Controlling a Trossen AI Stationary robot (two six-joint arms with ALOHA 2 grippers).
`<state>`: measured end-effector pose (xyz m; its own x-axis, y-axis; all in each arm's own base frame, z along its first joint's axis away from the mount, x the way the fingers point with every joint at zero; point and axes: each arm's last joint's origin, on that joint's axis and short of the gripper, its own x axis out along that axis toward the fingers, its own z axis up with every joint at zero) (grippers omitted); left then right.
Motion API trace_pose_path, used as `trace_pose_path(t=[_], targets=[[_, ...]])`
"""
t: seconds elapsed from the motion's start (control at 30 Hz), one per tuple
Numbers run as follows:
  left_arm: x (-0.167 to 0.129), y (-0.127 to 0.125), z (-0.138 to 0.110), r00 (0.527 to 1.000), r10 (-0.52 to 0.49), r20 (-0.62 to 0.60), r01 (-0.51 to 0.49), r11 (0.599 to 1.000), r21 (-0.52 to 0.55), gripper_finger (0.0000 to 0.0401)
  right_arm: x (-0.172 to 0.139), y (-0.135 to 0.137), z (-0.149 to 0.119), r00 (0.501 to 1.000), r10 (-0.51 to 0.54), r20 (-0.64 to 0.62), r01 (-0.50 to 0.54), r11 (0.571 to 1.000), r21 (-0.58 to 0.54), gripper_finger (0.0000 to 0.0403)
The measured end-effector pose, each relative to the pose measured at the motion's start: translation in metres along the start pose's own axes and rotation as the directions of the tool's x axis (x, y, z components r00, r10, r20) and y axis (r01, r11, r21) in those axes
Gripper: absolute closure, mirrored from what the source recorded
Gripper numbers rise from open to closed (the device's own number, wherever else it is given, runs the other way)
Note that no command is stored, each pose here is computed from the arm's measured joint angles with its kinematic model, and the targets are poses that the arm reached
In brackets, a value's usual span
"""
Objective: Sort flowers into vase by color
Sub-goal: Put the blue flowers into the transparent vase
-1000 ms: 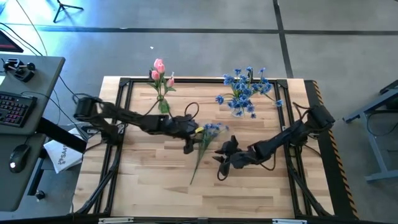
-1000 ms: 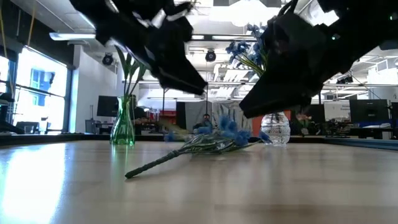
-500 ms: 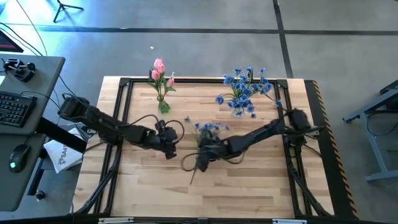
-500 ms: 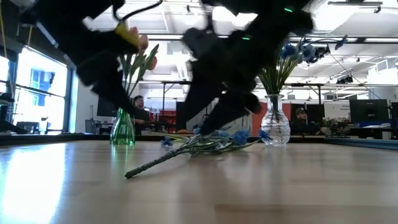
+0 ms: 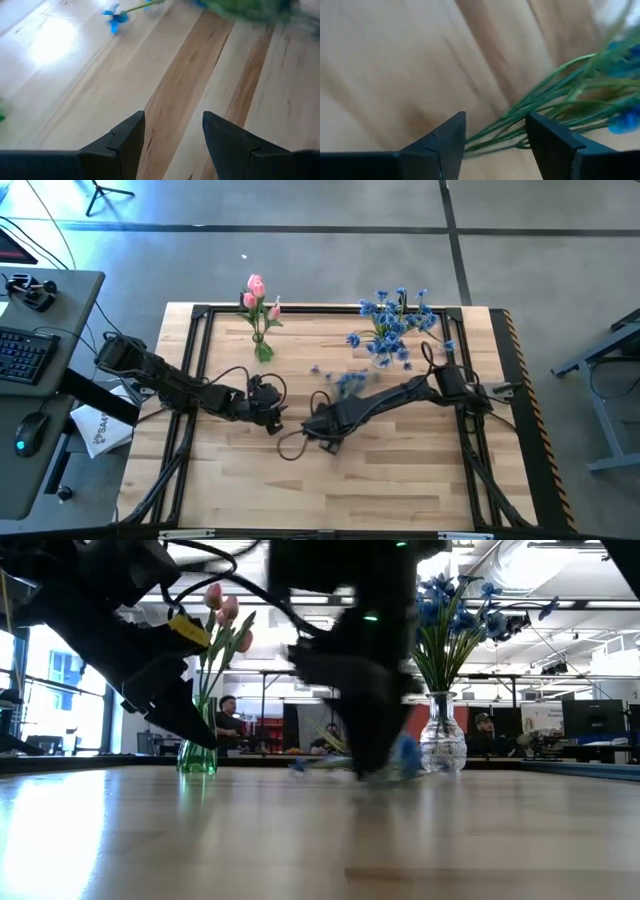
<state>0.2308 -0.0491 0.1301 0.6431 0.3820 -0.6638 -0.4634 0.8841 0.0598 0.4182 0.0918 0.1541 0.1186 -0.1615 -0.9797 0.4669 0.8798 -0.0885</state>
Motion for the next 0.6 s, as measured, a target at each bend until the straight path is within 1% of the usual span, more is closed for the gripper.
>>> trace_pose_path(t=[0.07, 0.17, 0.23, 0.27, 0.37, 0.43, 0.5, 0.6], targets=[[0.000, 0.000, 0.001, 1.000, -0.002, 0.005, 0.002, 1.000, -0.003, 0.0213, -0.004, -0.005, -0.011, 0.994, -0.097, -0.056, 0.095, 0.995, -0.038, 0.0209], [0.000, 0.000, 0.001, 1.000, -0.003, 0.005, 0.003, 1.000, -0.003, 0.0213, -0.021, -0.014, -0.028, 0.962, -0.253, -0.105, 0.241, 0.964, -0.113, 0.0221], [0.000, -0.001, 0.002, 1.000, -0.009, 0.014, 0.009, 1.000, -0.009, 0.0213, -0.036, -0.017, -0.038, 0.940, -0.322, -0.111, 0.303, 0.940, -0.159, 0.0229], [0.000, -0.001, 0.002, 1.000, -0.011, 0.018, 0.011, 1.000, -0.011, 0.0213, -0.041, -0.018, -0.043, 0.935, -0.337, -0.110, 0.316, 0.933, -0.175, 0.0232], [0.000, -0.002, 0.003, 1.000, -0.013, 0.022, 0.014, 1.000, -0.013, 0.0213, -0.050, -0.024, -0.057, 0.945, -0.314, -0.095, 0.294, 0.938, -0.184, 0.0237], [0.000, -0.002, 0.003, 1.000, -0.014, 0.023, 0.014, 1.000, -0.013, 0.0213, -0.055, -0.032, -0.069, 0.962, -0.259, -0.083, 0.245, 0.957, -0.153, 0.0238], [0.000, -0.002, 0.003, 1.000, -0.014, 0.022, 0.014, 1.000, -0.011, 0.0213, -0.055, -0.043, -0.081, 0.981, -0.186, -0.046, 0.182, 0.979, -0.091, 0.0238], [0.000, -0.002, 0.003, 1.000, -0.015, 0.022, 0.015, 1.000, -0.005, 0.0213, -0.051, -0.057, -0.096, 0.996, -0.052, 0.070, 0.048, 0.997, 0.059, 0.0237]])
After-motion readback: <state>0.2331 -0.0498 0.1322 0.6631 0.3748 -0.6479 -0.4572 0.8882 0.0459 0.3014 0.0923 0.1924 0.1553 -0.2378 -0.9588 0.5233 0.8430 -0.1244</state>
